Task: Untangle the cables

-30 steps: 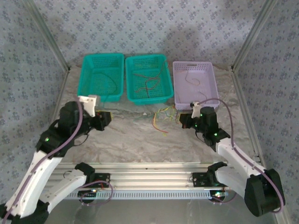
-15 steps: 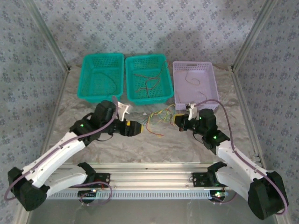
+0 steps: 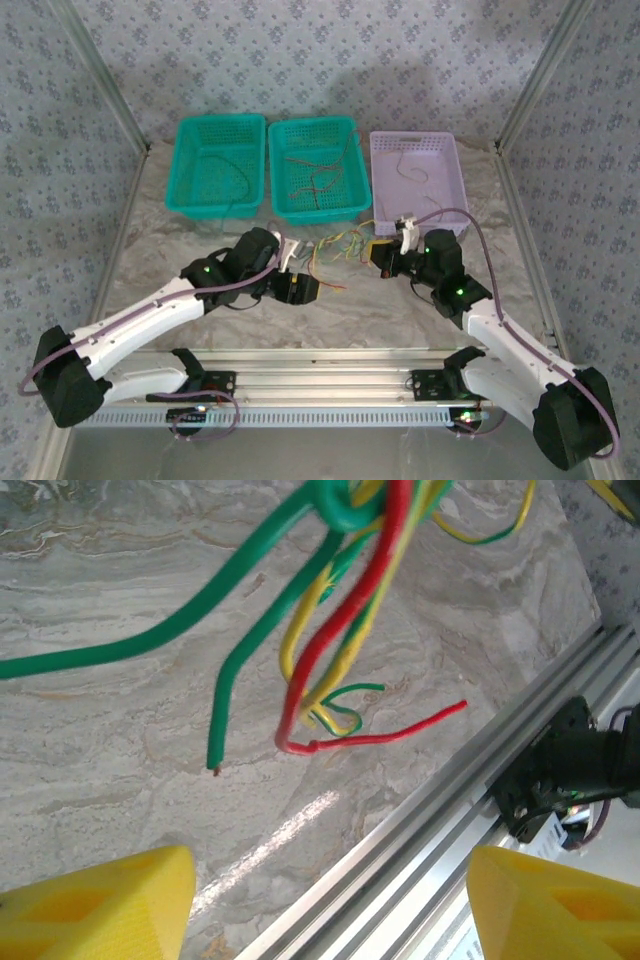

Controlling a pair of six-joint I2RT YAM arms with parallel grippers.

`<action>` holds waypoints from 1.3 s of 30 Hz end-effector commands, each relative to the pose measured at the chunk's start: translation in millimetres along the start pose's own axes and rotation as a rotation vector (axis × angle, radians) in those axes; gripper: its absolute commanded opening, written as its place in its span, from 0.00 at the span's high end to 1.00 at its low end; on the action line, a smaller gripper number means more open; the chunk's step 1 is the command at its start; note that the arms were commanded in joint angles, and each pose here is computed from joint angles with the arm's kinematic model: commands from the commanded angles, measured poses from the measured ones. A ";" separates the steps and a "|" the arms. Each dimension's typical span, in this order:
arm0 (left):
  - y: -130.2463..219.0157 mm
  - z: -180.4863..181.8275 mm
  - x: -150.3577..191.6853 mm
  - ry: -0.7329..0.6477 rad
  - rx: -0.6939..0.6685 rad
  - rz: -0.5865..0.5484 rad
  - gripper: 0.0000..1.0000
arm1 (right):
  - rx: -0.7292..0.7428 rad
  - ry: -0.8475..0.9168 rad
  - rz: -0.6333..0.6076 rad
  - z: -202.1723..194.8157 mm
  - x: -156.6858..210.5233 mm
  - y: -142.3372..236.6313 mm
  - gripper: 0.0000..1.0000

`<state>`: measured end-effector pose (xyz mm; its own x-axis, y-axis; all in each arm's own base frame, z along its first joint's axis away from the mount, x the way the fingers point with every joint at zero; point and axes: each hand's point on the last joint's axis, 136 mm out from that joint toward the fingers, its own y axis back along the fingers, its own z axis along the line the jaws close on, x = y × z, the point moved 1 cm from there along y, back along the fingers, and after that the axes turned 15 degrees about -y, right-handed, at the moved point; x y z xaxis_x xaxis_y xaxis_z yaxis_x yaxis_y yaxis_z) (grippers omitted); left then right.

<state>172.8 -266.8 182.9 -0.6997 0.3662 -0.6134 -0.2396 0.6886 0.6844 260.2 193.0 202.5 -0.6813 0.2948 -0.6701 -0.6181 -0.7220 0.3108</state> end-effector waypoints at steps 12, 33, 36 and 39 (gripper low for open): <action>-13.2 6.8 -9.4 0.146 -0.037 -0.084 0.44 | -0.038 0.002 -0.024 21.7 -10.2 -7.4 1.00; -12.2 8.8 -9.0 0.161 -0.055 -0.100 0.74 | -0.025 -0.006 -0.040 23.2 -14.2 -11.6 1.00; -14.0 9.0 -8.7 0.164 -0.053 -0.096 0.81 | -0.032 -0.010 -0.039 24.4 -13.7 -11.9 1.00; -13.1 9.6 -10.1 0.160 -0.059 -0.103 0.85 | -0.035 -0.011 -0.038 24.6 -12.8 -11.6 1.00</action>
<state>188.6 -272.4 167.1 -0.7834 0.1997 -0.5886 -0.3317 0.6666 0.6675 262.4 207.9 200.6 -0.6966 0.2982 -0.6526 -0.6146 -0.7173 0.3282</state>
